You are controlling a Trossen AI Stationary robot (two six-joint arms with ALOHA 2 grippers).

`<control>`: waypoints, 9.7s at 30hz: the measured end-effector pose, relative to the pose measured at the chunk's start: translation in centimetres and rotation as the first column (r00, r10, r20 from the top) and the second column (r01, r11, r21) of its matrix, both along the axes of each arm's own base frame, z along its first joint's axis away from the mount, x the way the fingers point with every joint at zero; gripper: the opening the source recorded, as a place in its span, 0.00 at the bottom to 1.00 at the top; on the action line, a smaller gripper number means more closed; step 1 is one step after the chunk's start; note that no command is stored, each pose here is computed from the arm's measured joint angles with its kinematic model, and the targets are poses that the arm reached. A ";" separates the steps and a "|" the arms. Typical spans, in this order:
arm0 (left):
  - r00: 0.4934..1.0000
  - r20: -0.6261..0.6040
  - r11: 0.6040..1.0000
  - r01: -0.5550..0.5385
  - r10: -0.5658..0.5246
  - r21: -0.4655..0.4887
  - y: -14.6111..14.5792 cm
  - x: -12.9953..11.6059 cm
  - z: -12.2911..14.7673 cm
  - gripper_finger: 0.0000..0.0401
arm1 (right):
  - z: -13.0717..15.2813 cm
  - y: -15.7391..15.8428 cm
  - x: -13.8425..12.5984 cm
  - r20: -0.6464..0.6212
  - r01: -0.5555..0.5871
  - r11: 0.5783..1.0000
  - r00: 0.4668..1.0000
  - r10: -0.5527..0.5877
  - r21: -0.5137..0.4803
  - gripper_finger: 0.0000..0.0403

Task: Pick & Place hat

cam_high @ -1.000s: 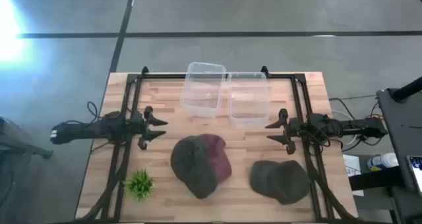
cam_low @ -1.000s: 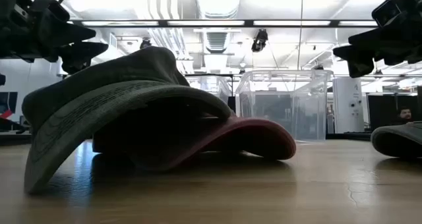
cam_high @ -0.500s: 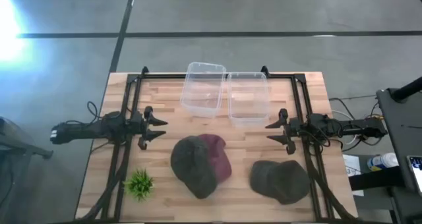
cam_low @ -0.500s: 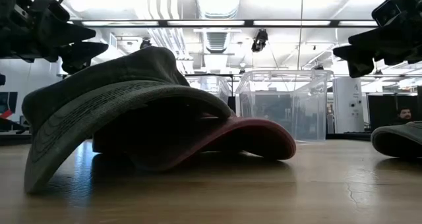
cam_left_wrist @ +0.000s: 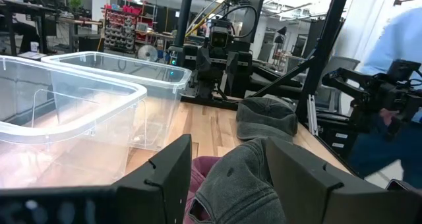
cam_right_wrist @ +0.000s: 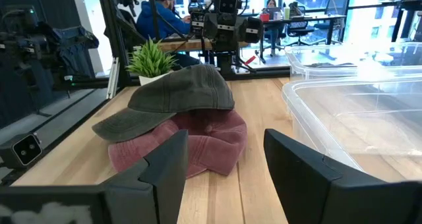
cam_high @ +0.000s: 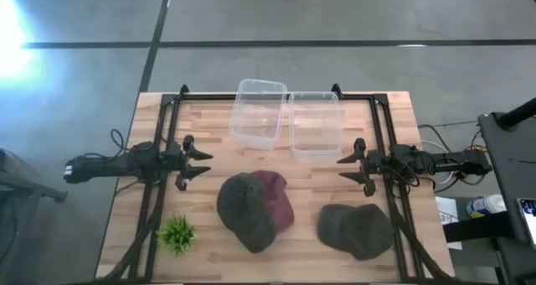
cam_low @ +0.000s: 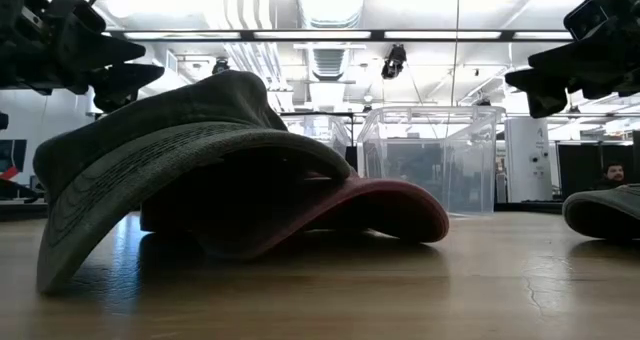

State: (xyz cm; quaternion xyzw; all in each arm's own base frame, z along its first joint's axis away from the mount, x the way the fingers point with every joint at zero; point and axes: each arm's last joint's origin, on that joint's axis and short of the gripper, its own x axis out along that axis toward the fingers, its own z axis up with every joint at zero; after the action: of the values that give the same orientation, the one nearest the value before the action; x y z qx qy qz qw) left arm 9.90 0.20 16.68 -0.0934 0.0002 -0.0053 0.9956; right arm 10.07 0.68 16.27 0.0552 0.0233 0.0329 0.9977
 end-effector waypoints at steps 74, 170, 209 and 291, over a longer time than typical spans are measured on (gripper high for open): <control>0.973 0.231 0.704 0.158 0.008 -0.693 -0.1 2.3 10.5 0.47 | 3.1 15.0 6.9 -0.888 0.868 0.378 0.139 0.439 0.323 0.48; 0.840 -0.542 0.432 -0.489 0.001 -0.757 -13.0 39.1 -2.8 0.47 | 1.5 15.3 8.8 -0.843 0.698 0.512 0.527 0.104 0.500 0.48; 0.749 -0.228 0.575 -0.635 0.622 -0.516 0.9 27.5 22.9 0.02 | 19.5 13.4 4.0 -0.597 0.452 0.697 0.801 -0.043 0.557 0.48; 0.470 -0.883 1.000 0.022 -0.018 -0.008 -18.3 16.0 7.0 0.47 | 4.6 26.0 28.8 -0.644 0.706 0.261 0.708 -0.288 0.659 0.05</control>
State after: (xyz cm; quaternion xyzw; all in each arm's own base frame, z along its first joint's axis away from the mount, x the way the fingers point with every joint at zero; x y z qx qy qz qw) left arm 25.93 -18.12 23.67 -0.0806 0.5139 0.0319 0.8535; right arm 38.83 26.68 20.85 0.5702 0.1854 -0.2968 0.7433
